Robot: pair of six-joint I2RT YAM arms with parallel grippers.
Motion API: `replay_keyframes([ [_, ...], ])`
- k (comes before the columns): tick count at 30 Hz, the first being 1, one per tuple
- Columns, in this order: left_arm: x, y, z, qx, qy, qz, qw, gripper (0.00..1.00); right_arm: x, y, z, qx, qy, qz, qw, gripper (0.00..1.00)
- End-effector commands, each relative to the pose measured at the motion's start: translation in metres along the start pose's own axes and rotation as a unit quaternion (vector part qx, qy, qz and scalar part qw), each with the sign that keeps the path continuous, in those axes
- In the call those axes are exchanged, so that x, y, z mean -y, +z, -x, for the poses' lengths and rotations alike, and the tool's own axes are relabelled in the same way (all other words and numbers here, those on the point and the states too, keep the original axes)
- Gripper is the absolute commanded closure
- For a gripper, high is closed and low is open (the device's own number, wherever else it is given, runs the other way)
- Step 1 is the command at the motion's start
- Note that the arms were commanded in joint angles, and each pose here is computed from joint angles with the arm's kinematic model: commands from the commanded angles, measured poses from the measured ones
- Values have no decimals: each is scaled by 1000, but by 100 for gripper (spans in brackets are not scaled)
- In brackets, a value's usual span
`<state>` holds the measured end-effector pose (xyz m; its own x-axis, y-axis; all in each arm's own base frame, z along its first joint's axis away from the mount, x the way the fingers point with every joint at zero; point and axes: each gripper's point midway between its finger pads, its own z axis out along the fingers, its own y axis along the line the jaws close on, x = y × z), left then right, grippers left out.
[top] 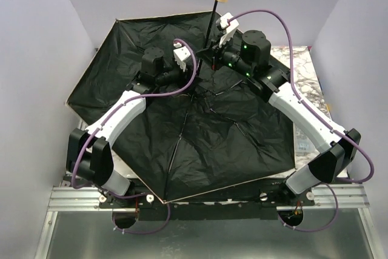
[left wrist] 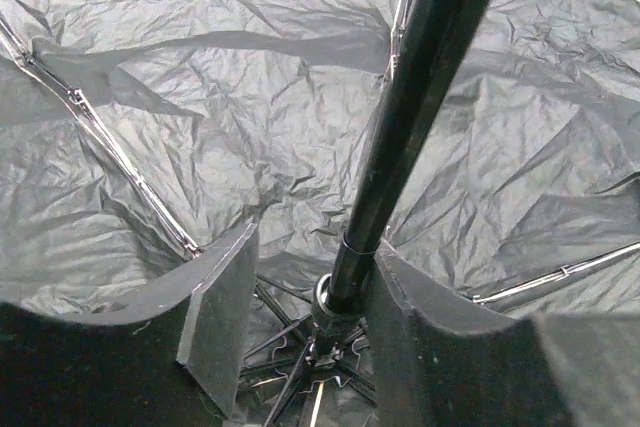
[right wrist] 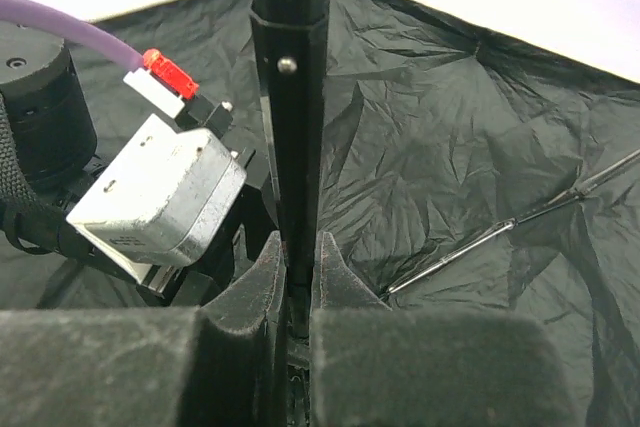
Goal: Open the umbrella
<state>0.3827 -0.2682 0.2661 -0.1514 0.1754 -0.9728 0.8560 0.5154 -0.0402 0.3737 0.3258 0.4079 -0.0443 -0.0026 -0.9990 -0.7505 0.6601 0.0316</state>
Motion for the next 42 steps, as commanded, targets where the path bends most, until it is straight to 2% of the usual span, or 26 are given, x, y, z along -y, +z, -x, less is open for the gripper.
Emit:
replay_keyframes([
  [1, 0, -25, -130, -194, -103, 28, 975, 57, -24, -119, 250, 371, -88, -2, 924, 100],
  [10, -11, -21, -34, -77, -8, 31, 996, 59, -44, -101, 204, 313, -61, 69, 945, 100],
  [20, -14, -24, -10, -45, 37, 35, 998, 83, -50, -93, 180, 280, -45, 92, 954, 100],
  [23, -6, -28, 7, -20, 38, 23, 999, 99, -50, -89, 166, 265, -38, 95, 959, 100],
  [24, -2, -29, 12, -10, 34, 18, 999, 100, -51, -87, 162, 260, -37, 99, 960, 99],
  [26, 4, -31, 27, 12, 24, 8, 1000, 100, -53, -83, 153, 250, -32, 109, 962, 85],
  [27, 7, -31, 32, 21, 16, 3, 1000, 100, -54, -82, 149, 246, -28, 111, 962, 72],
  [29, 11, -33, 45, 38, 0, -2, 999, 100, -54, -80, 143, 241, -21, 112, 964, 52],
  [30, 13, -33, 51, 44, -7, -4, 999, 100, -53, -79, 140, 238, -18, 112, 965, 47],
  [42, 37, -44, 73, 92, 1, -46, 995, 100, -39, -61, 83, 176, 2, 81, 981, 47],
])
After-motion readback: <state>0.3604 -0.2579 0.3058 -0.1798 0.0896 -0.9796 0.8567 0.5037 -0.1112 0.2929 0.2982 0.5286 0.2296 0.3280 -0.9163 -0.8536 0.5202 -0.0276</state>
